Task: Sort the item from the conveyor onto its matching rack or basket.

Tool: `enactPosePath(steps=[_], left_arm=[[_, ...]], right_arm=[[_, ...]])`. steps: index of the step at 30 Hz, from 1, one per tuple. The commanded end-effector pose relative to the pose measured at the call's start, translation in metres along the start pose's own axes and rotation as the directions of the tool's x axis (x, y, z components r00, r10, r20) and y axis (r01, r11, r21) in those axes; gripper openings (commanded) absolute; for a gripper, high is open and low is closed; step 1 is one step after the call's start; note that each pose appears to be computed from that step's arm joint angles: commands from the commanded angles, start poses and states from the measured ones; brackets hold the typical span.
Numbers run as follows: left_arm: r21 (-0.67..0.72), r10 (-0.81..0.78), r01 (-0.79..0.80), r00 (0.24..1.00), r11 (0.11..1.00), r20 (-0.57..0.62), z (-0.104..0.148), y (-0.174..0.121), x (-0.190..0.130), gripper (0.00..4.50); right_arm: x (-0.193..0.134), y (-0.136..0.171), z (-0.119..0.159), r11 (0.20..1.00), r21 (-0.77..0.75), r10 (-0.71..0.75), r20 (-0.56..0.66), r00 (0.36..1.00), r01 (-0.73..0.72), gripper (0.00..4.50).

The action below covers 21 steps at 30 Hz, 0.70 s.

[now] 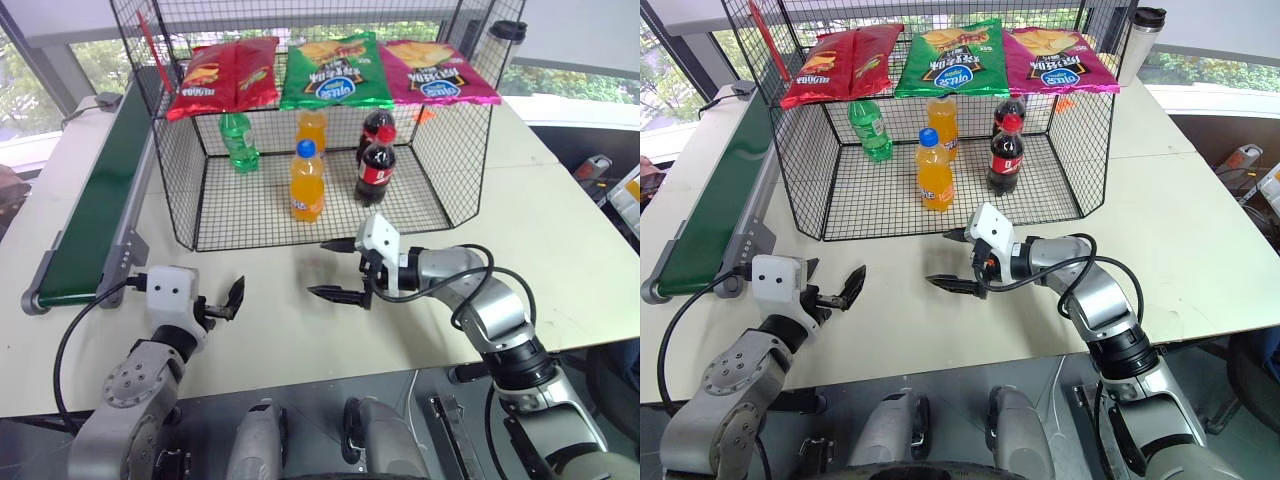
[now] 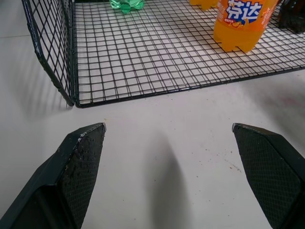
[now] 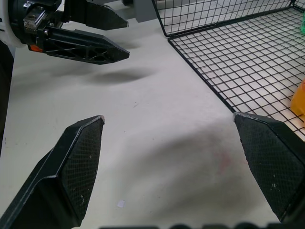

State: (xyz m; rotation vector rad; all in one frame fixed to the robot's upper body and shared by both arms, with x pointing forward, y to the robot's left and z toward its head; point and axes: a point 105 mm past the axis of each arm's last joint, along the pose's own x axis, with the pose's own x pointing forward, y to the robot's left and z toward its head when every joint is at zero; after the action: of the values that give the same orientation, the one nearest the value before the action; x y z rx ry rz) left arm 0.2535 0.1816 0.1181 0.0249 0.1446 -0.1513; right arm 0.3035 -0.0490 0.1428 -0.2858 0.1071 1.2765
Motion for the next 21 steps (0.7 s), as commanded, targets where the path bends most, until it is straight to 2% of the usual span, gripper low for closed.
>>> enactPosePath(steps=[1,21], left_arm=[[0.014,-0.026,0.025,0.997,1.000,0.066,0.0161,-0.0053,-0.0040,4.42],[0.034,-0.011,0.009,0.998,0.999,0.062,0.0153,-0.0019,-0.0030,4.42]], right_arm=[[-0.0016,0.0019,0.0150,0.999,-0.044,0.010,0.046,0.999,-0.008,4.50],[-0.0006,0.0027,0.0146,0.999,-0.046,0.017,0.045,0.999,-0.015,4.50]])
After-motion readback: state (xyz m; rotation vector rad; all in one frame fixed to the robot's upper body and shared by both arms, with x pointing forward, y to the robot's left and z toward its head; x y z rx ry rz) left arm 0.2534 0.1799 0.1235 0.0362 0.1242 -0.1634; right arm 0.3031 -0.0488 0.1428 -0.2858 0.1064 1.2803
